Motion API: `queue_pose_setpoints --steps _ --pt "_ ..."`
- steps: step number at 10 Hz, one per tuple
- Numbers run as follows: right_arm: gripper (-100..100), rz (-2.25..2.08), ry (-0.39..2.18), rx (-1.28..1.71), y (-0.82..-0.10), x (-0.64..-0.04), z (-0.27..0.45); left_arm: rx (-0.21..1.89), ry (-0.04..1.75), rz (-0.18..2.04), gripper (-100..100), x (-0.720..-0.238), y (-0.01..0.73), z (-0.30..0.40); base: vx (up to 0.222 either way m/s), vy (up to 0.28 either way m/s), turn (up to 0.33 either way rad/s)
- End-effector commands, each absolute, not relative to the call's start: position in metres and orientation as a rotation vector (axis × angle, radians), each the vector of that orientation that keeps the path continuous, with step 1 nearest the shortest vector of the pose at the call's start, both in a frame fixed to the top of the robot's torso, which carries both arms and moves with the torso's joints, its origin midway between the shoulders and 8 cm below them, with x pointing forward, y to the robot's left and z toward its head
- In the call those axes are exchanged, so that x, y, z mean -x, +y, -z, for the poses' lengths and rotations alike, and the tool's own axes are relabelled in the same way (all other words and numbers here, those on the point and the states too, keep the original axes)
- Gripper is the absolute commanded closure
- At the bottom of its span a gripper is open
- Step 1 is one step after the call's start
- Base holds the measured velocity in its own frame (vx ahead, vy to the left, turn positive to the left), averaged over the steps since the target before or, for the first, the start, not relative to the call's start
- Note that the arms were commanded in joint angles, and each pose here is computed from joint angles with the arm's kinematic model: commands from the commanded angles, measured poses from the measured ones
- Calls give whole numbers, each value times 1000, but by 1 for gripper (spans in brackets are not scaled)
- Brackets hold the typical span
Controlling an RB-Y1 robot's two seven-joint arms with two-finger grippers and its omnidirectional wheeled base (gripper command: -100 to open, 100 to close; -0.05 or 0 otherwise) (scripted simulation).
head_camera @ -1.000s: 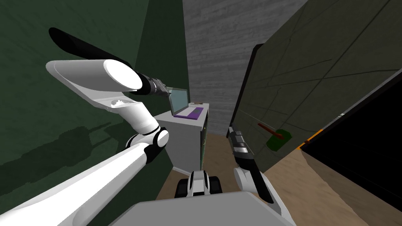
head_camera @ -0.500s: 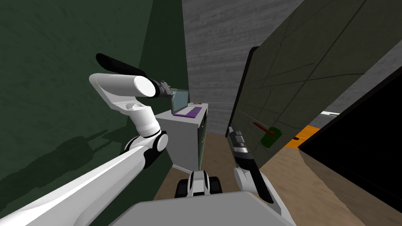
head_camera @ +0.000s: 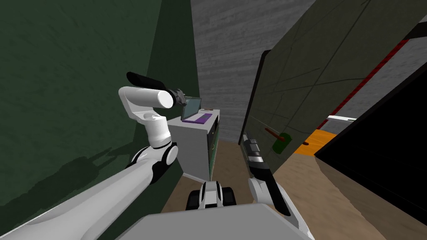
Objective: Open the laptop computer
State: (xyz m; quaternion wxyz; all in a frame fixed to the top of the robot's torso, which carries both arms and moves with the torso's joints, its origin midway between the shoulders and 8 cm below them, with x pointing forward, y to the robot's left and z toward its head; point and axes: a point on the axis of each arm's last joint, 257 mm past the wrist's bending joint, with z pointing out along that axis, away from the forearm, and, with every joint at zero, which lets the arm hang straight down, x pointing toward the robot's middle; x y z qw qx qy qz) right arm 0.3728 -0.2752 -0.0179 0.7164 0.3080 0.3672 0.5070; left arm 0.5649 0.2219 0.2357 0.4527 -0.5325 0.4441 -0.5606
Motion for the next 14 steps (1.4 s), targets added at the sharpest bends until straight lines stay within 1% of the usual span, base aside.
queue_pose_setpoints --steps 1,3,6,11,12,14 --pt "0 -1122 813 -682 -275 -373 18 1293 1108 1371 100 -569 218 -233 -23 -24 -9" --pt "0 -1122 813 -682 -275 -373 18 1230 1140 1312 100 -581 213 -221 -45 -20 -12" --pt "0 -1122 813 -682 -275 -373 18 1182 1141 1296 100 -587 210 -221 -44 -20 -1" --pt "0 -1122 813 -682 -275 -373 18 1051 1196 1188 100 -608 198 -195 -47 -20 -7" --pt "0 -1122 813 -682 -275 -373 18 1037 1186 1198 100 -608 197 -199 -44 -20 -4" --pt "0 -1122 813 -682 -275 -373 18 977 1220 1140 100 -617 191 -182 -40 -20 -7"
